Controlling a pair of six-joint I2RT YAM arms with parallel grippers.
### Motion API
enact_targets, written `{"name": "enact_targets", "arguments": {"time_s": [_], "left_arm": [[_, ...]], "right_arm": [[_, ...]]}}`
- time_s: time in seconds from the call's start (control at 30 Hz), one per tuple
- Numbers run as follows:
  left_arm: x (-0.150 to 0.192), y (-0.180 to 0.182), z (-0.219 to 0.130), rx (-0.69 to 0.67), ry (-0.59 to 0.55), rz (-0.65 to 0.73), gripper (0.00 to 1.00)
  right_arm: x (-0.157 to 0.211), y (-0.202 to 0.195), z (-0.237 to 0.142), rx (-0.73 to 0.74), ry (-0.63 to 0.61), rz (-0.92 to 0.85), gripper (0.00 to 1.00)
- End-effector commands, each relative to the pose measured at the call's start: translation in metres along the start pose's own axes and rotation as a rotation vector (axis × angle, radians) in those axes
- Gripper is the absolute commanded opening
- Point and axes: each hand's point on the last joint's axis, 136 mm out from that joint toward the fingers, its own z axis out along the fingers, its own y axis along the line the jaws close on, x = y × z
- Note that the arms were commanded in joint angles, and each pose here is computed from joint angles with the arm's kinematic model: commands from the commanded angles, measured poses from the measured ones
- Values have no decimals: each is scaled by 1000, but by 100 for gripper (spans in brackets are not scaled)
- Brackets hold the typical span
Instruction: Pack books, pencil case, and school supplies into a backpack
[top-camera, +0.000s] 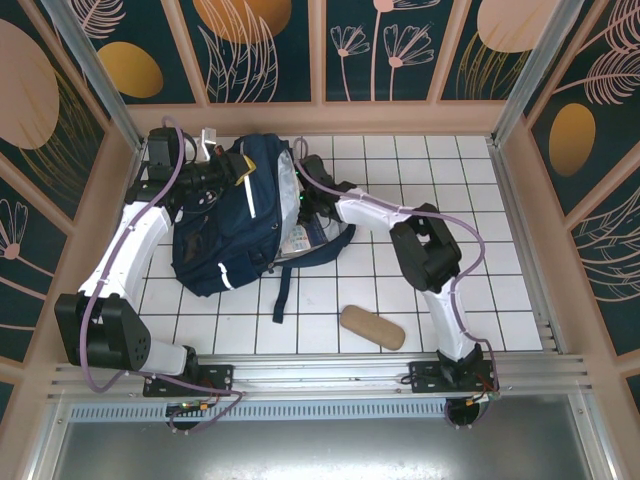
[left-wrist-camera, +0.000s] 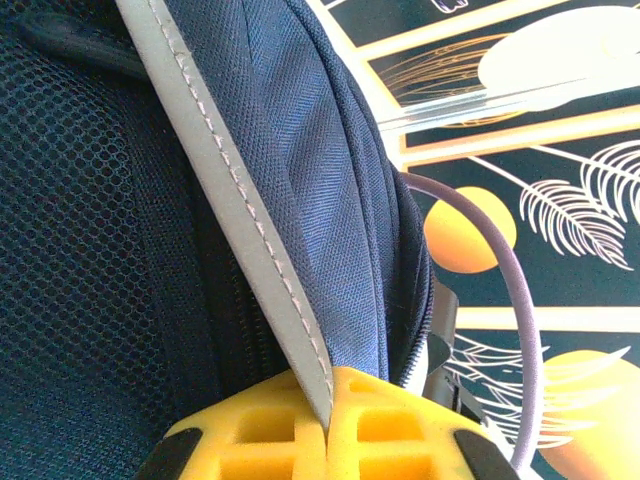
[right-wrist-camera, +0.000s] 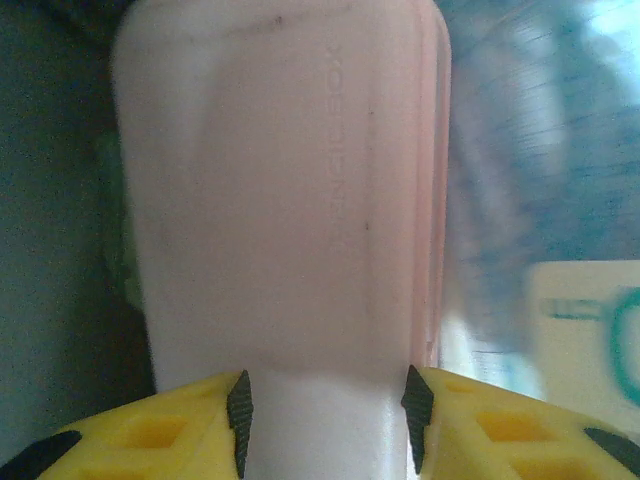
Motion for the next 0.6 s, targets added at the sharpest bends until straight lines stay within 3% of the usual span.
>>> {"name": "enact_targets", "arguments": {"time_s": [0.0,0.17,0.3,0.47,0.57], "left_arm": [[-8,-69,-26,187,-70,195,0],[-8,-68,-26,185,-71,196,0],[-8,-63,-24,174,-70,195,0],[-7,-54,-24,142,-82,201,0],[-8,-44,-27,87,-123,219,0]], "right_arm": [[32,57,21,-191,121,-90,47],[45,99,15,-321,160,-141,48],[30,88,-24,-320,76,-143,52],[36,69,-86,-336,12,-228,79],[46,60,-128,-384,-35,-247,85]]}}
